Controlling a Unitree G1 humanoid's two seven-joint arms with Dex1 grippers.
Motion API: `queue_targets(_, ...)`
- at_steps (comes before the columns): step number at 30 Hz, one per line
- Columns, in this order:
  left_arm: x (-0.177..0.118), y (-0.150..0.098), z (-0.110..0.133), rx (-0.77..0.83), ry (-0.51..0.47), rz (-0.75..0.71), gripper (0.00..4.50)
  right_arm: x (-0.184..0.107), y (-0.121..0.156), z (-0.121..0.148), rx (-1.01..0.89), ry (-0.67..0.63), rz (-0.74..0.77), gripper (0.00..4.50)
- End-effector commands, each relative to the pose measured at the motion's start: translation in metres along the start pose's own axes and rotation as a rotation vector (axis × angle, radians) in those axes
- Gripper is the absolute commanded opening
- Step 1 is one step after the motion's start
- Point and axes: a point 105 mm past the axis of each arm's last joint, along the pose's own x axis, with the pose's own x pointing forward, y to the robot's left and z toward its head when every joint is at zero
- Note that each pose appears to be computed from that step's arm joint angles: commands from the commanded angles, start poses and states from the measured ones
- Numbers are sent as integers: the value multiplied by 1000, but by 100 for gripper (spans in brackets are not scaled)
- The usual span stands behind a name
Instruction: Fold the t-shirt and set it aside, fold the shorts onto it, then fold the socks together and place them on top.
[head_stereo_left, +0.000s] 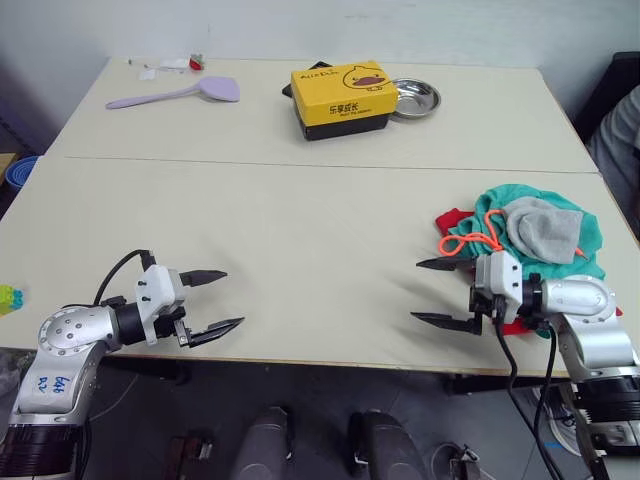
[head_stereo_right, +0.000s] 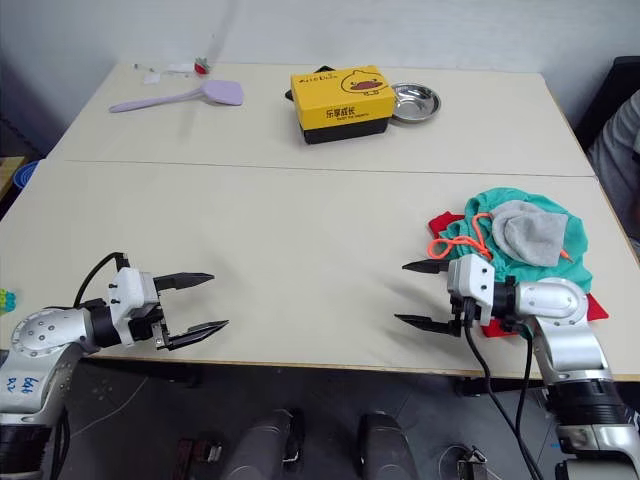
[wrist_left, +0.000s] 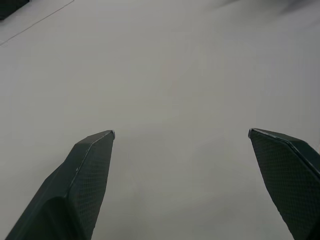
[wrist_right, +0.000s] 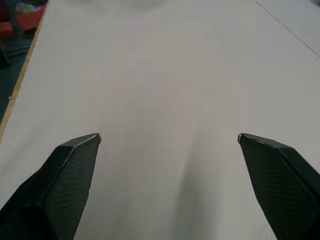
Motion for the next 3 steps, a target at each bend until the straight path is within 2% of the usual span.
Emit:
queue_targets(1,-2,8,4,53,-9,38,450,-1,4,-9,-3,-19,-32,447)
queue_targets(3,1,8,6,61,-25,36,450,0,7,-13,-3,-24,-51,447)
